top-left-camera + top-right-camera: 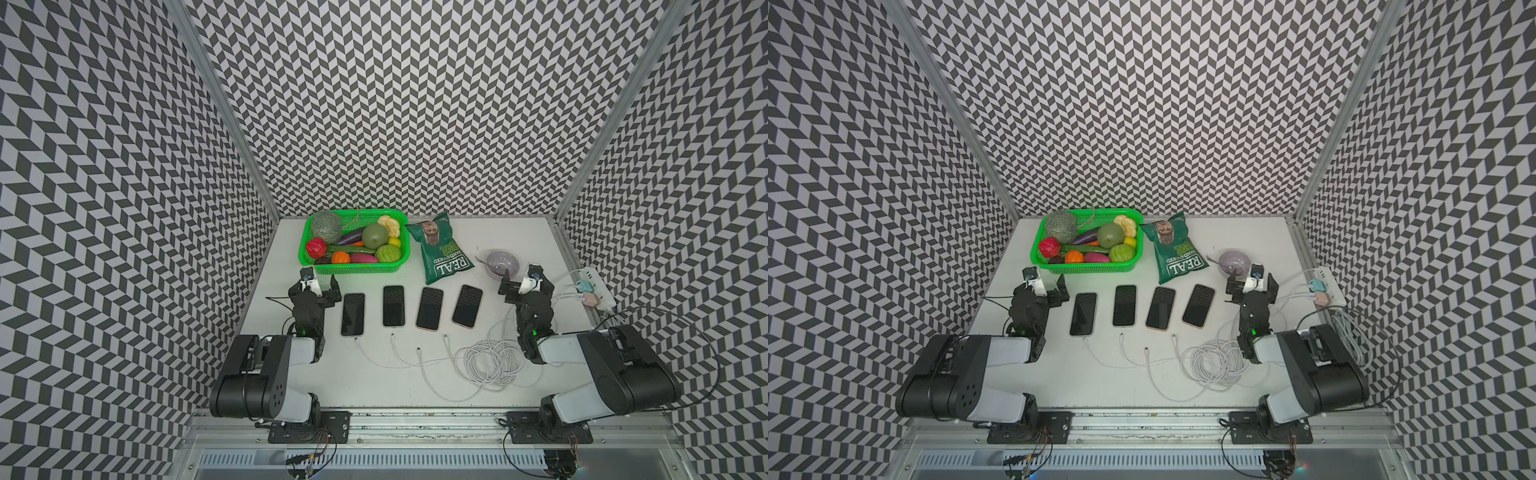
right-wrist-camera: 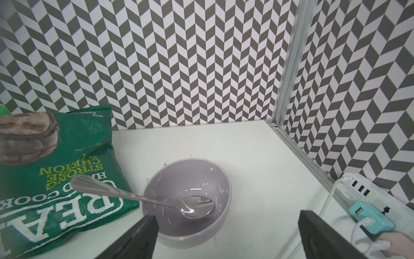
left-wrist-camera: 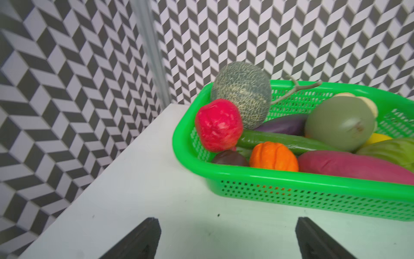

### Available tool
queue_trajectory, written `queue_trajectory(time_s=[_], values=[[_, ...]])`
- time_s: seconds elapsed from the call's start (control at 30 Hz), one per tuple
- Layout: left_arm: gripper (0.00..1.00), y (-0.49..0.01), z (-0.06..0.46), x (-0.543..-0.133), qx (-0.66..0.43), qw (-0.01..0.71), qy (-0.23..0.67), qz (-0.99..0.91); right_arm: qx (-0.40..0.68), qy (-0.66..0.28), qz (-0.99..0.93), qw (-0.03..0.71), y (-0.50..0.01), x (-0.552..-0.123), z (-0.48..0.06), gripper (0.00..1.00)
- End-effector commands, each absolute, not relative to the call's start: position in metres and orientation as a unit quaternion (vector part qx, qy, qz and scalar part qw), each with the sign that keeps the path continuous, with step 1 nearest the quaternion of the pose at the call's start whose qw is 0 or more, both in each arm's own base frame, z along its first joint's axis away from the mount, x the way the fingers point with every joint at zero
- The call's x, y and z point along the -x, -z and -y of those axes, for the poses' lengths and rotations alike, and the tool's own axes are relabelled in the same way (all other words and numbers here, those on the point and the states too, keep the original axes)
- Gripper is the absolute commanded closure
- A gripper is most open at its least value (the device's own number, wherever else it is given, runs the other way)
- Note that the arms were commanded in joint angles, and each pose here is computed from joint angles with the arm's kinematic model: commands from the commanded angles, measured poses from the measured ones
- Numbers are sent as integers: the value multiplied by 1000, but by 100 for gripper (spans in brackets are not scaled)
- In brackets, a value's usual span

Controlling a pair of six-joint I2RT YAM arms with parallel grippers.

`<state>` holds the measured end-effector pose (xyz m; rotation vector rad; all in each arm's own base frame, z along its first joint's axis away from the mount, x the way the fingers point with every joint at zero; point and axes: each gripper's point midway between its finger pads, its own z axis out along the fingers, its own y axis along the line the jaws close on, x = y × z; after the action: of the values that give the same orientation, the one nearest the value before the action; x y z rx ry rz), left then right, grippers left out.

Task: Unplug the charging cable from the phone
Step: Reset both arms

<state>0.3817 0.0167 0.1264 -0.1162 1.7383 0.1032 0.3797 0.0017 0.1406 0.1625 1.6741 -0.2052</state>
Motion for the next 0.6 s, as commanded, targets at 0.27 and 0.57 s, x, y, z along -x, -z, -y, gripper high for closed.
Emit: queue_trajectory(time_s=[0.27,0.57], values=[[0,-143,-5,-386,15,683,-18,-730,-77,34,-725,684,-146,-382,13,0],[0,-142,-5,-385,16,682,-22,-731,-75,32,-713,697,-153,-381,11,0]])
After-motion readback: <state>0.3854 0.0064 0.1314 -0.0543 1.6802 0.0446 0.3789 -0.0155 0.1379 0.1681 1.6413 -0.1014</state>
